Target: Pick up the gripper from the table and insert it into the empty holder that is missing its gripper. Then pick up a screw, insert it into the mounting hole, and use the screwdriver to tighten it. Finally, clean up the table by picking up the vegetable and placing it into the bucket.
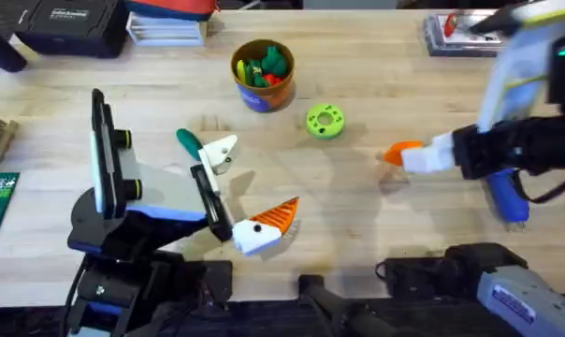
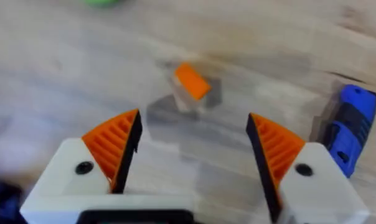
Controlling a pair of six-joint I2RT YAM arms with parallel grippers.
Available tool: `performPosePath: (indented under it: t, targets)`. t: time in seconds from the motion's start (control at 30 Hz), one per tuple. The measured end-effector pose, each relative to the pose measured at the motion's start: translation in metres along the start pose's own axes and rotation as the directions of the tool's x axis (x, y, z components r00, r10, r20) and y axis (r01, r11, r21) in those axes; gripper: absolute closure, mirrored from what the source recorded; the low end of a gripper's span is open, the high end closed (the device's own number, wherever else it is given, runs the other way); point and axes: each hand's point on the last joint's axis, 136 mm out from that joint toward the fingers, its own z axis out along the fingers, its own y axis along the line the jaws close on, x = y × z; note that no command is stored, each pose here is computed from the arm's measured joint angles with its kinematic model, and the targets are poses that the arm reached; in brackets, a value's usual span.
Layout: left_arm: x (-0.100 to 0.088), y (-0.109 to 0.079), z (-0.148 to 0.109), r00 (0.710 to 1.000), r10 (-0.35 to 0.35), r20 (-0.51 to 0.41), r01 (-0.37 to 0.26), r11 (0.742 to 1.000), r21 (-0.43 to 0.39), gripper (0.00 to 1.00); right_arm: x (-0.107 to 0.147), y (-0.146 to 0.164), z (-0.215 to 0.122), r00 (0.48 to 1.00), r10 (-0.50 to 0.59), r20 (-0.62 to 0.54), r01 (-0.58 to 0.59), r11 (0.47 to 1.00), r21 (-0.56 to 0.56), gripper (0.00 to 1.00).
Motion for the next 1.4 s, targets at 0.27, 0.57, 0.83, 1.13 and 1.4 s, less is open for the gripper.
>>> performPosePath:
  t: [0.27,0.57,0.83,1.13,1.4]
  targets:
    - [0.000,0.000,0.000,1.000,0.000,0.000,0.000,1.000,0.000,0.015,0.005,0.010,0.037,0.943,-0.297,-0.151,0.288,0.954,-0.078,0.007]
    - [0.000,0.000,0.000,1.000,0.000,0.000,0.000,1.000,0.000,0.016,-0.008,0.005,0.055,0.851,-0.508,-0.132,0.499,0.861,-0.095,0.012]
    - [0.000,0.000,0.000,1.000,0.000,0.000,0.000,1.000,0.000,0.015,0.000,0.006,0.070,0.801,-0.571,-0.179,0.550,0.821,-0.156,0.273]
    - [0.000,0.000,0.000,1.000,0.000,0.000,0.000,1.000,0.000,0.015,0.001,0.006,0.070,0.795,-0.579,-0.183,0.557,0.815,-0.162,0.652]
    - [0.000,0.000,0.000,1.000,0.000,0.000,0.000,1.000,0.000,0.016,-0.001,0.006,0.070,0.793,-0.582,-0.179,0.562,0.813,-0.156,0.992]
